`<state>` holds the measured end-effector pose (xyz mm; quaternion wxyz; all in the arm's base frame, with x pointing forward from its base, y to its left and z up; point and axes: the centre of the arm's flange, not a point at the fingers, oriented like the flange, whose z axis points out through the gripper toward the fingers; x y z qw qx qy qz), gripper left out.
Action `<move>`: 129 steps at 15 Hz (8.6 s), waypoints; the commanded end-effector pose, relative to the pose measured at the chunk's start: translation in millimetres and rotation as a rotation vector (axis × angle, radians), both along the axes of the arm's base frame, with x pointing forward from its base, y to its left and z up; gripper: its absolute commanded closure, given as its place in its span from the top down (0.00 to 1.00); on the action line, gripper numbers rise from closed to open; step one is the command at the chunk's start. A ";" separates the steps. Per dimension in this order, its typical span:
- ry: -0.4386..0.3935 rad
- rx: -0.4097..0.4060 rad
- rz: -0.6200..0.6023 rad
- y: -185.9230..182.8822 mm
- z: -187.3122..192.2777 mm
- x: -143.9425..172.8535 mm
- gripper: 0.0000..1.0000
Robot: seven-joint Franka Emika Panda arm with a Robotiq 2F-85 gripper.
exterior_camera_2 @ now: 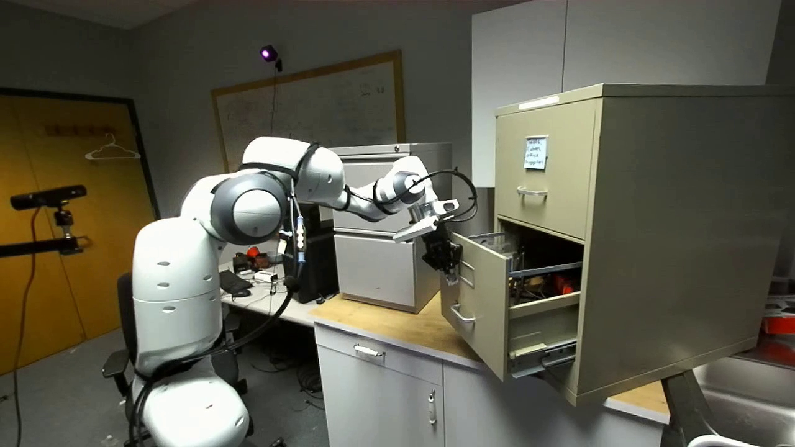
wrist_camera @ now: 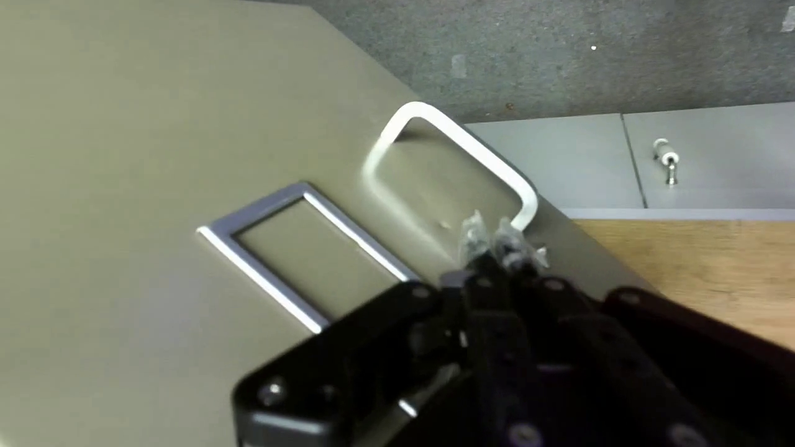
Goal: Close the bottom drawer of the cabinet at the right
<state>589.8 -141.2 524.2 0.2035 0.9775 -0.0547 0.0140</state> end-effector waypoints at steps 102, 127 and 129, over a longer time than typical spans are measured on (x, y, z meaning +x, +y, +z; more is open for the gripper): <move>-0.401 0.068 -0.657 -220.3 81.8 134.6 0.00; 0.187 -0.123 -0.301 1.8 9.5 79.4 0.34; 0.150 -0.204 -0.242 12.9 3.8 95.5 0.19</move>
